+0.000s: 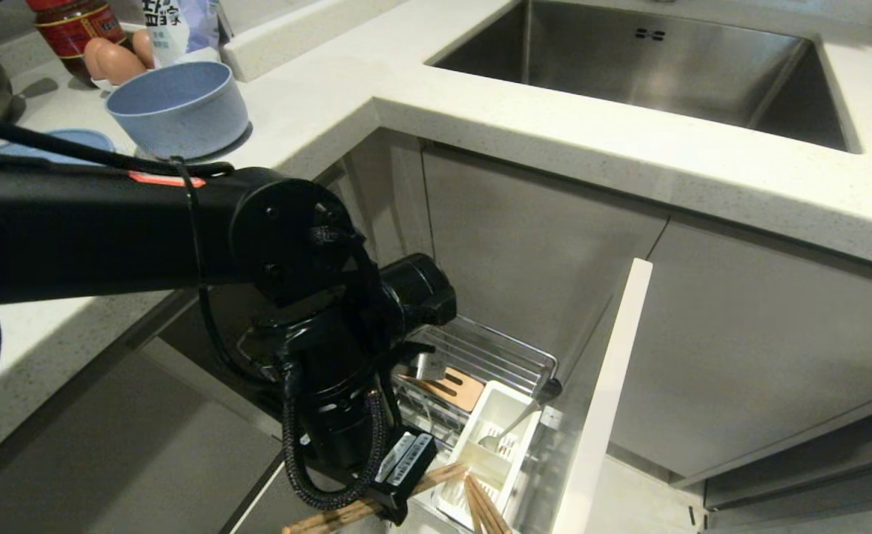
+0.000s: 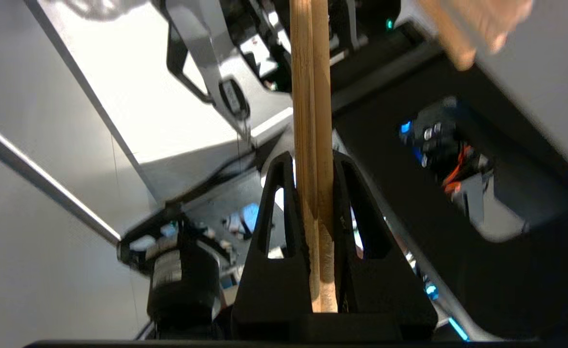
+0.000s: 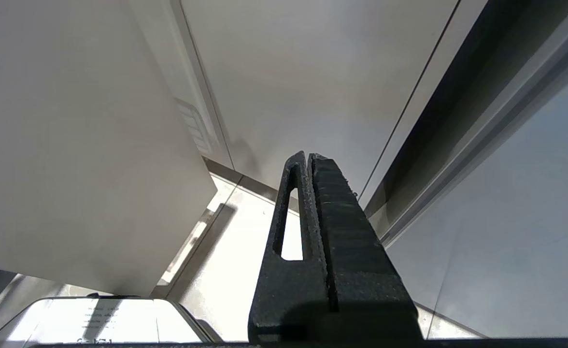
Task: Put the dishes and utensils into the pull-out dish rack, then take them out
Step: Pick up the chopsticks and place it in the cupboard
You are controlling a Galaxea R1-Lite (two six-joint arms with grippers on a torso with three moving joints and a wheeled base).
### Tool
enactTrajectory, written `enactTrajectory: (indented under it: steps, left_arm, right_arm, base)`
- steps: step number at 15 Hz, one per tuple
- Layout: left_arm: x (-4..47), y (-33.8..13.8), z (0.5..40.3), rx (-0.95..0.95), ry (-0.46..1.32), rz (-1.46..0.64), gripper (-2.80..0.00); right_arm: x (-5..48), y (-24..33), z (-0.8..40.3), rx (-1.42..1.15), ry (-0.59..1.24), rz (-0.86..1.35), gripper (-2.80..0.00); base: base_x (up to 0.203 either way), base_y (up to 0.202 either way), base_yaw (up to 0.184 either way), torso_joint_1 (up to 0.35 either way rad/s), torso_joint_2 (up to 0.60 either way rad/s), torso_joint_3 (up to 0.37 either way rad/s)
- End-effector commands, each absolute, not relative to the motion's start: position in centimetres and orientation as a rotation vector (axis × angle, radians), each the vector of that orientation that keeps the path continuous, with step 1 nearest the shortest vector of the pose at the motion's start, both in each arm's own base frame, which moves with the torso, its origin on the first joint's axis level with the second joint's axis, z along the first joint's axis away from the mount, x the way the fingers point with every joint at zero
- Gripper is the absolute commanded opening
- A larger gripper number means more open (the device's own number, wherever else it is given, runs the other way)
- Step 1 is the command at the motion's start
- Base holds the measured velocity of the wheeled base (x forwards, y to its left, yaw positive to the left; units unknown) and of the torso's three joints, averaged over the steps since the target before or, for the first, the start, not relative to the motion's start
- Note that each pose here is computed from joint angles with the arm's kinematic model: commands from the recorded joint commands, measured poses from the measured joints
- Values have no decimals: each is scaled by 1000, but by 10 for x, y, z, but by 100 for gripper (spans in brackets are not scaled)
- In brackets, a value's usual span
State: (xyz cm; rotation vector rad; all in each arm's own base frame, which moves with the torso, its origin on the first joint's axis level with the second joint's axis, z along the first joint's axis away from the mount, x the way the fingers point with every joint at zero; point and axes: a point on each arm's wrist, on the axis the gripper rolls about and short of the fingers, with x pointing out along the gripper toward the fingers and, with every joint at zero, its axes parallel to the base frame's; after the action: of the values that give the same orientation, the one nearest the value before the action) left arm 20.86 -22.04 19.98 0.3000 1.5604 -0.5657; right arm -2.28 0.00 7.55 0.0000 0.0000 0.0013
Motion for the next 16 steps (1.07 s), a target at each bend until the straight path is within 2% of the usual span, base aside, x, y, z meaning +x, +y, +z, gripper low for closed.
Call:
enactTrajectory:
  steps: [1,16]
  left_arm:
    - [216,-227,190,314,1575,-549,-280]
    - [254,-268,143,327,1586,-533,-280]
  right_arm:
    - [-23,0,75,0,0,2,-280]
    - [-23,0,75,0,0,2,-280]
  base:
    - [0,0,0,0,0,0]
    - [0,0,0,0,0,0]
